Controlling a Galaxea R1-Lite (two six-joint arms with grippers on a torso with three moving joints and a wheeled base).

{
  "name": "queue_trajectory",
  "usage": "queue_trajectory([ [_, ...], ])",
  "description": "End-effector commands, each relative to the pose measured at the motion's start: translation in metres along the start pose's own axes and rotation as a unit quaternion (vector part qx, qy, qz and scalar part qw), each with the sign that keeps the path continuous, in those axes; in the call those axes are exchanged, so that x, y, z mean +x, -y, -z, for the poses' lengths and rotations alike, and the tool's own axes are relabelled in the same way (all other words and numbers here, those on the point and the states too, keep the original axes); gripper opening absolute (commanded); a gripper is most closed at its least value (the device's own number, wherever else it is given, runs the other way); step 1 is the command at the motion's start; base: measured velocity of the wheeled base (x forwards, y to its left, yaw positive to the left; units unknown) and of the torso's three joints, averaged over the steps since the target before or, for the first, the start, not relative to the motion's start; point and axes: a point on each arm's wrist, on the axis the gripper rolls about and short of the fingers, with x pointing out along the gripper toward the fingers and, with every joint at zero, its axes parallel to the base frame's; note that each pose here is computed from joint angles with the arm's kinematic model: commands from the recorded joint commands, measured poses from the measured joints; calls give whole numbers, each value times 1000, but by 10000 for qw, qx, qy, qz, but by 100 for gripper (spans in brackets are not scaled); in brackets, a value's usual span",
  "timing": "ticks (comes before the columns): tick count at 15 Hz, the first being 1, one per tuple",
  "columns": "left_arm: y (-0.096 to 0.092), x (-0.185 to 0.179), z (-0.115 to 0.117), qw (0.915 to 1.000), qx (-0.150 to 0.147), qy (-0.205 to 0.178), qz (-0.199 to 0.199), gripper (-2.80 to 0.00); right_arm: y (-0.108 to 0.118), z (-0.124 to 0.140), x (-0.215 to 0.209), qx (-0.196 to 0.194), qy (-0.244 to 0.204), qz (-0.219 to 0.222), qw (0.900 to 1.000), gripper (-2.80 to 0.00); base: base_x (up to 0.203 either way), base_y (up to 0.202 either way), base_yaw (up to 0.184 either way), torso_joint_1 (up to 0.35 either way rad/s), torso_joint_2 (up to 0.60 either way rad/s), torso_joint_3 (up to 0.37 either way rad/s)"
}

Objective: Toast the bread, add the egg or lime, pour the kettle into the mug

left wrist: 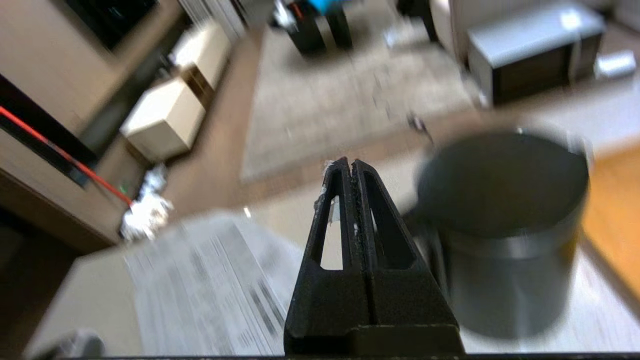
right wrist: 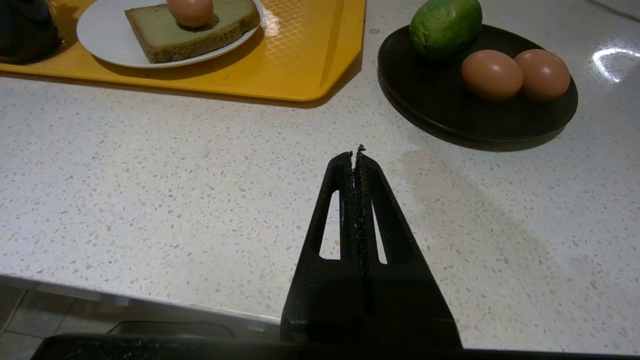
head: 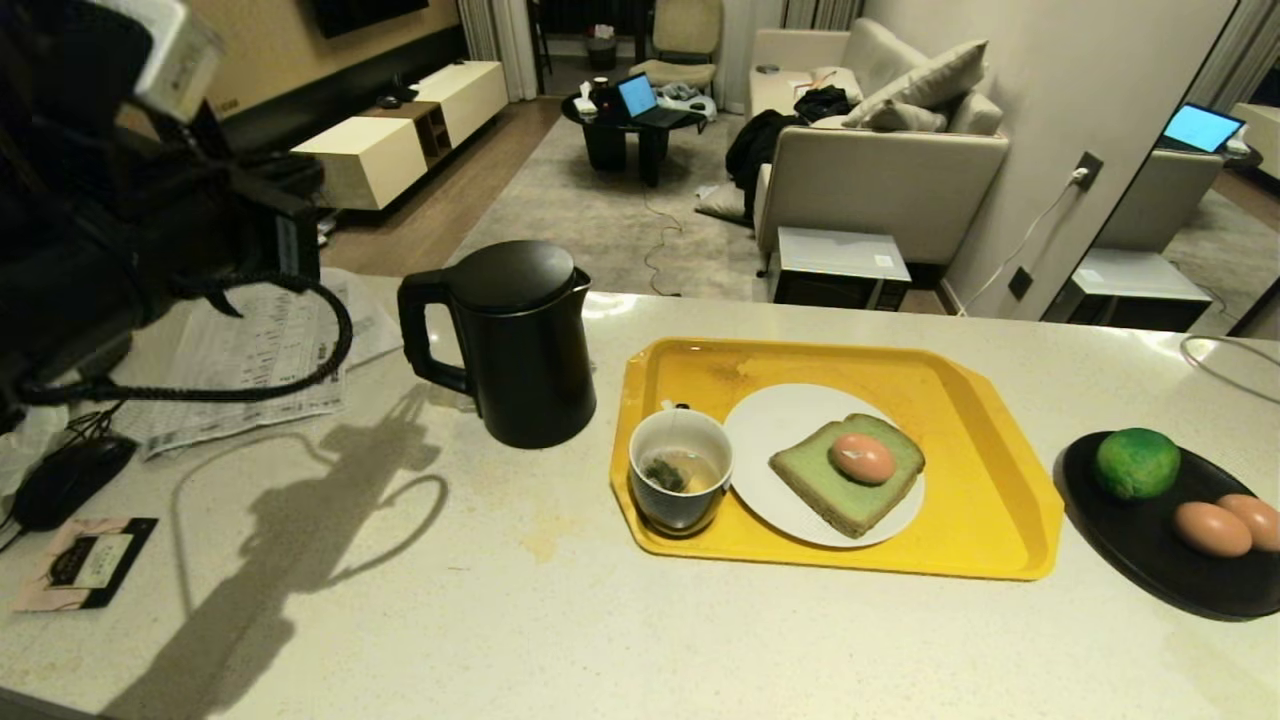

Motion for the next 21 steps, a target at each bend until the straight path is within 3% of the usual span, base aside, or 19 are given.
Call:
queue_trajectory([
  [1, -19, 1, -30, 9983, -2, 482, -327, -280, 0, 1, 0, 5, -11, 0, 10000, -280, 0, 0, 0, 0, 0, 0],
  [6, -46, -35, -75, 9912, -32, 1146, -668, -280, 0, 1, 0, 5, -11, 0, 10000, -280, 0, 0, 0, 0, 0, 0],
  [8, -56, -67, -89, 9883, -20, 1319, -764, -280, 0, 1, 0, 0, -11, 0, 10000, -280, 0, 0, 0, 0, 0, 0],
  [10, -67, -107, -102, 9859, 176, 1408, -886, -280, 0, 1, 0, 7, -11, 0, 10000, -280, 0, 0, 0, 0, 0, 0],
  [13, -81, -174, -112, 9816, 734, 1291, -1196, -280, 0, 1, 0, 6, -11, 0, 10000, -280, 0, 0, 0, 0, 0, 0],
  [16, -82, -239, -104, 9782, 1208, 930, -1413, -280, 0, 1, 0, 8, -11, 0, 10000, -280, 0, 0, 0, 0, 0, 0],
  [21, -61, -306, -77, 9716, 1326, 520, -1890, -280, 0, 1, 0, 8, -11, 0, 10000, -280, 0, 0, 0, 0, 0, 0],
])
